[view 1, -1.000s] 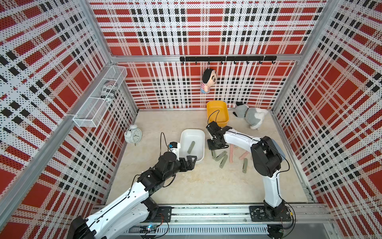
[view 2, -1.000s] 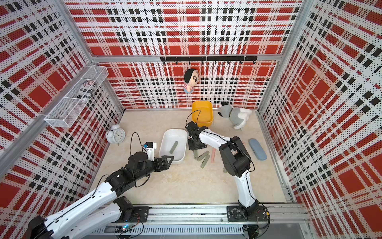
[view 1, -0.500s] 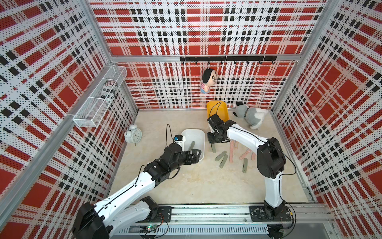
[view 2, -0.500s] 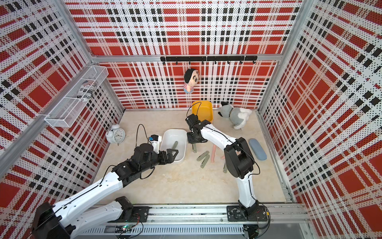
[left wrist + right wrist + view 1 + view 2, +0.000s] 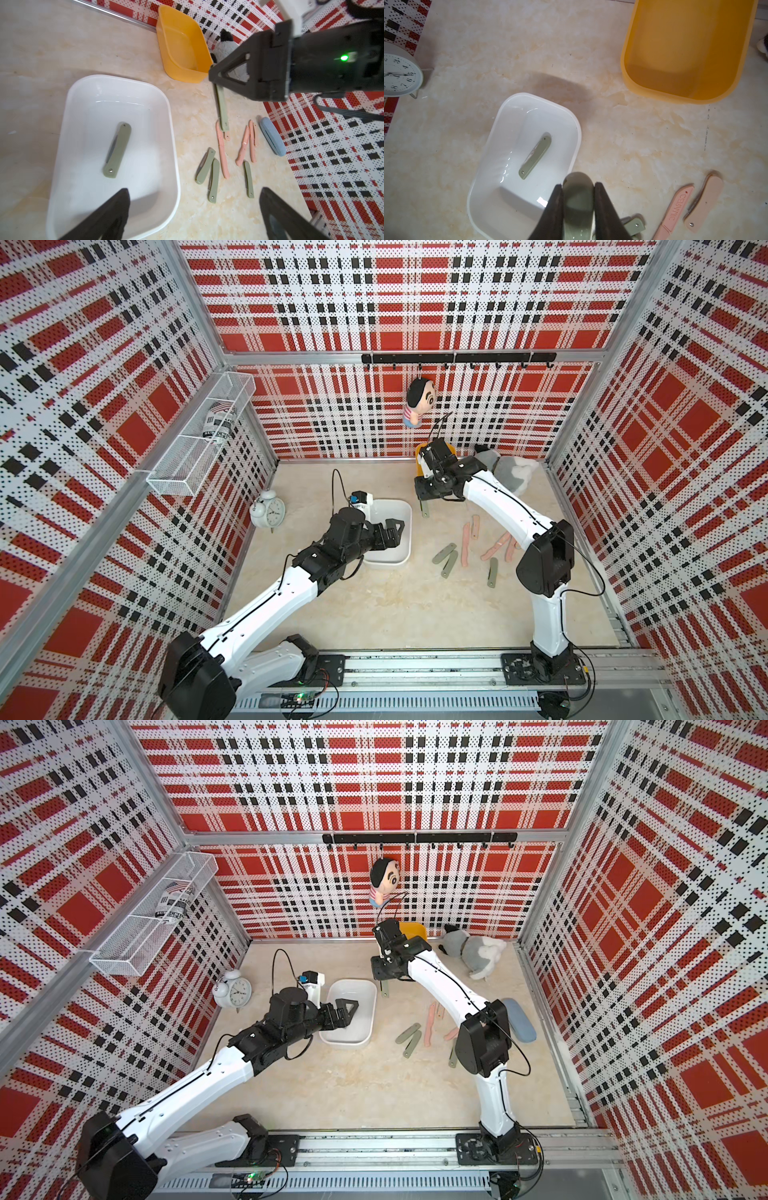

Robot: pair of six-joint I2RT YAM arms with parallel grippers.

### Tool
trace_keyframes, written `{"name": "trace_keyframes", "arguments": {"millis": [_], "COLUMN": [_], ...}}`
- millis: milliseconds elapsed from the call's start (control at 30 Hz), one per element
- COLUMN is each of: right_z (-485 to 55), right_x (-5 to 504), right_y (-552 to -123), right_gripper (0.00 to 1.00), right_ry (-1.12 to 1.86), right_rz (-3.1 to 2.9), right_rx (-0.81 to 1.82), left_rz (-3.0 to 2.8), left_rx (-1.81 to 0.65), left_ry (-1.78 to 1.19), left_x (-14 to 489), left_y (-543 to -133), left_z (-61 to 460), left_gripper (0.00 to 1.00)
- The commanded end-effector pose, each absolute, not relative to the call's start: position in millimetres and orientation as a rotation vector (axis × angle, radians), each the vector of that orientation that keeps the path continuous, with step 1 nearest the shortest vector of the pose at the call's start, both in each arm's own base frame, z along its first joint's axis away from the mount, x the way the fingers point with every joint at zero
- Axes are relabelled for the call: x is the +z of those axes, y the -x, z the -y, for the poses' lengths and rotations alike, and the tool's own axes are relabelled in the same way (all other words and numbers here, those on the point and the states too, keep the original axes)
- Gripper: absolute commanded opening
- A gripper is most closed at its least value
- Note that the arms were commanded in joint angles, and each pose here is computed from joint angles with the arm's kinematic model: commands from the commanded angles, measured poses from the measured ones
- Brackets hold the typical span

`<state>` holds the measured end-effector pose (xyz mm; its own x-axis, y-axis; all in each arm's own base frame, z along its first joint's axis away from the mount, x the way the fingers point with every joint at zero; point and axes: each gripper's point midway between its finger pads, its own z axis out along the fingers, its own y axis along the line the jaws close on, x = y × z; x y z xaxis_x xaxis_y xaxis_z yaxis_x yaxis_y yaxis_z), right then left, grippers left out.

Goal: Place the fruit knives into the storage box by color
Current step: Place the fruit knife in the storage box.

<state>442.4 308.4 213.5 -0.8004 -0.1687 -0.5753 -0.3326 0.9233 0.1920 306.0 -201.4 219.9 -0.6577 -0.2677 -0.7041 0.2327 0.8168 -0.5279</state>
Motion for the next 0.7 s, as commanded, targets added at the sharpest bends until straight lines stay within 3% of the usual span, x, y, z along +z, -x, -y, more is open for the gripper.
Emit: {"name": "trace_keyframes", "arguments": {"millis": [0, 333, 667], "right_z": [-333.0, -398.6, -439.6], "right_x": [193.4, 156.4, 123.2], "right_y": [-432.0, -405.3, -406.2], "right_gripper": [0.18, 0.19, 0.19], "right_ry": [0.429, 0.506, 0.414], "right_rz": [-2.560, -2.600, -2.638], "right_rx": [0.406, 0.557, 0.779], "left_rz": [-2.176, -2.216, -2.225], "left_rx": [-0.757, -0.771, -0.780], "left_ry": [0.027, 0.078, 0.091], "left_x": [210.6, 179.4, 164.2], "left_y": [-298.8, -285.2, -278.5], "left_z": [186.4, 172.5, 169.8], "left_gripper": [0.99, 0.99, 0.99]}}
